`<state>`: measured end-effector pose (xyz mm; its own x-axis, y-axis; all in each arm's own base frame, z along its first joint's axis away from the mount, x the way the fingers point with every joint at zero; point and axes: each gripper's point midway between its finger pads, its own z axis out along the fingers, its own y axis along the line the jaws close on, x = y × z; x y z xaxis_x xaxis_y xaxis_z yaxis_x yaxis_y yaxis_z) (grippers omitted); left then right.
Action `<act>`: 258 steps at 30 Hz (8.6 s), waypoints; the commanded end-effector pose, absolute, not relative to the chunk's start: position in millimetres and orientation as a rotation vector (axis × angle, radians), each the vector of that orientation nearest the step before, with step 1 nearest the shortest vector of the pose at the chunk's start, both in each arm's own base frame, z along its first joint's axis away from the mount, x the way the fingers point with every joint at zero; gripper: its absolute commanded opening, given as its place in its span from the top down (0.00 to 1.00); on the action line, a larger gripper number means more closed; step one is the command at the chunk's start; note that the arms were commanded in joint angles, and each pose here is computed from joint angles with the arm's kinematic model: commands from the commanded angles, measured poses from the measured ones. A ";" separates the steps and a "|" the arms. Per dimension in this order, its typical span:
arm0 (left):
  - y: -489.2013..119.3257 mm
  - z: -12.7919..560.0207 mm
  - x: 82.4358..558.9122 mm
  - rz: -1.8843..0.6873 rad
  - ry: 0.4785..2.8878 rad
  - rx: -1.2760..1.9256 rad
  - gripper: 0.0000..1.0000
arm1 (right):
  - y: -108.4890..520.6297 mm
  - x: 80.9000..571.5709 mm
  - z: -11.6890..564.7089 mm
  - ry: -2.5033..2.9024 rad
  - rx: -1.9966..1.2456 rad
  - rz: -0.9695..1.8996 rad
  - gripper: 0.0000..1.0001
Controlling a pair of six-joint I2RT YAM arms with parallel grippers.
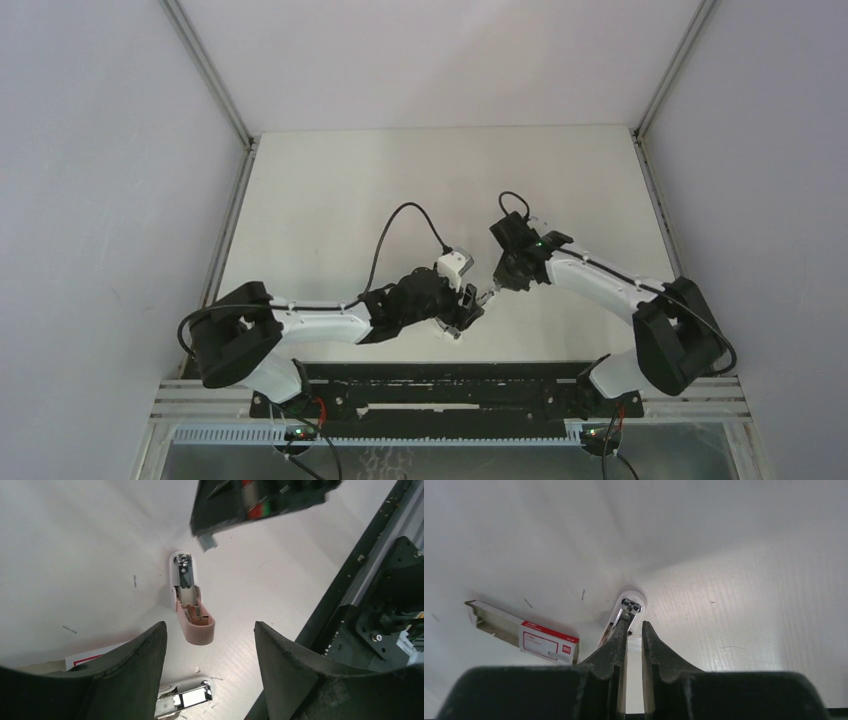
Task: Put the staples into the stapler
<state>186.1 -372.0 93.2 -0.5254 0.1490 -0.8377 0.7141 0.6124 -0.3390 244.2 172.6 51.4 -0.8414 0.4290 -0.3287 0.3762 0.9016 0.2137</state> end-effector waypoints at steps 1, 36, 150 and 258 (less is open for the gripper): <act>-373.5 97.1 199.6 -0.766 2.010 0.728 0.31 | 149.2 254.0 84.3 2.578 0.575 0.185 0.92; -373.4 111.8 214.9 -0.736 2.108 0.600 0.28 | 92.5 246.0 97.1 2.476 0.491 0.160 0.76; -18.8 217.0 339.6 -0.133 1.917 -0.601 0.00 | -21.0 145.4 92.2 2.310 1.451 -0.081 0.46; -329.8 135.4 239.9 -1.002 2.032 0.399 0.15 | 202.4 234.1 38.9 2.526 -0.337 0.490 0.53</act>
